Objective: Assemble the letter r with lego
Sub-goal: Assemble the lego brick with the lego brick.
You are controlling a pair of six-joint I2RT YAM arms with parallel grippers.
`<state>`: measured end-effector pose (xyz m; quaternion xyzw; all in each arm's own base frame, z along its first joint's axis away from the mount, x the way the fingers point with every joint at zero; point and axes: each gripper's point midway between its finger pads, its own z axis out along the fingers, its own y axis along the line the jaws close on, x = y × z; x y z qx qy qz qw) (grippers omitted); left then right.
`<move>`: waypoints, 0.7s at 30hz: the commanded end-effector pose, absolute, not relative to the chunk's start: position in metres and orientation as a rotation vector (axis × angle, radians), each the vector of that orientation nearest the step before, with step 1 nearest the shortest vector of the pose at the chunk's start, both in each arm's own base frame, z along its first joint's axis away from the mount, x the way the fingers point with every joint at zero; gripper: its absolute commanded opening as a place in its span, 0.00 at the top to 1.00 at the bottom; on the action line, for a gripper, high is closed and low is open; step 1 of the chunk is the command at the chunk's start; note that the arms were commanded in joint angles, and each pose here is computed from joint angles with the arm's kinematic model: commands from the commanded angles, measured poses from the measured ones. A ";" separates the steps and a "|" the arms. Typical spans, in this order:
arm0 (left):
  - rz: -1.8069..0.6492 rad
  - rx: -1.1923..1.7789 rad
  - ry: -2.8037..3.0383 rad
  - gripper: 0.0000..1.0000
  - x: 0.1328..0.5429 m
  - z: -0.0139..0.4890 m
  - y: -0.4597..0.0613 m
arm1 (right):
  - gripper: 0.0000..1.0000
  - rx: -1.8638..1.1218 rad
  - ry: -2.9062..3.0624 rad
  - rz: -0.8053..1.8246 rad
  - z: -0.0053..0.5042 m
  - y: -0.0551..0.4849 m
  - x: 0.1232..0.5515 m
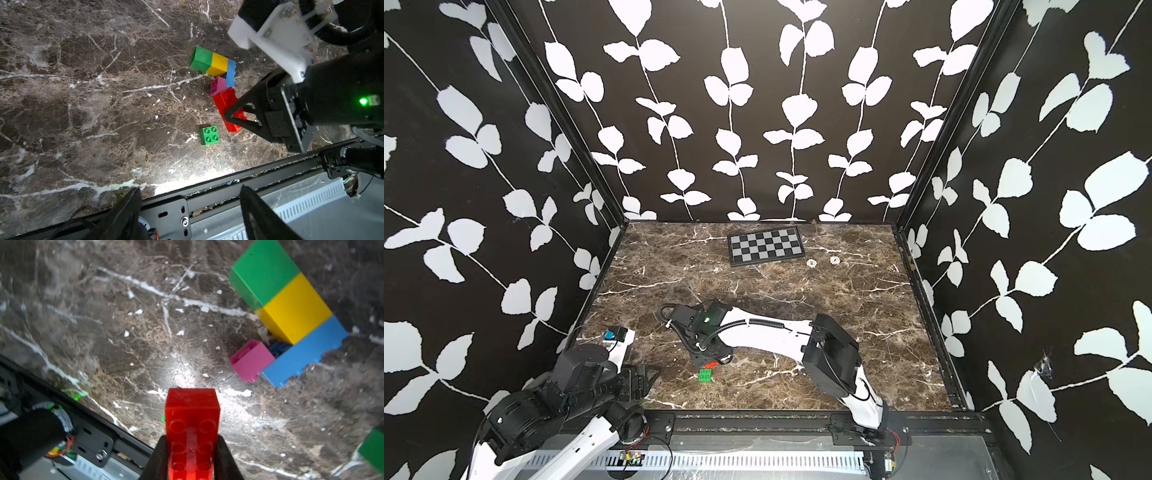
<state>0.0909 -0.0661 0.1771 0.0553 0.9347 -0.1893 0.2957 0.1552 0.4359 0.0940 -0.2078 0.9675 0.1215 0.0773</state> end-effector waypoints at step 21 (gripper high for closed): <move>-0.538 0.177 2.457 0.22 0.089 0.177 -0.069 | 1.00 -0.189 2.980 0.344 0.058 0.445 0.157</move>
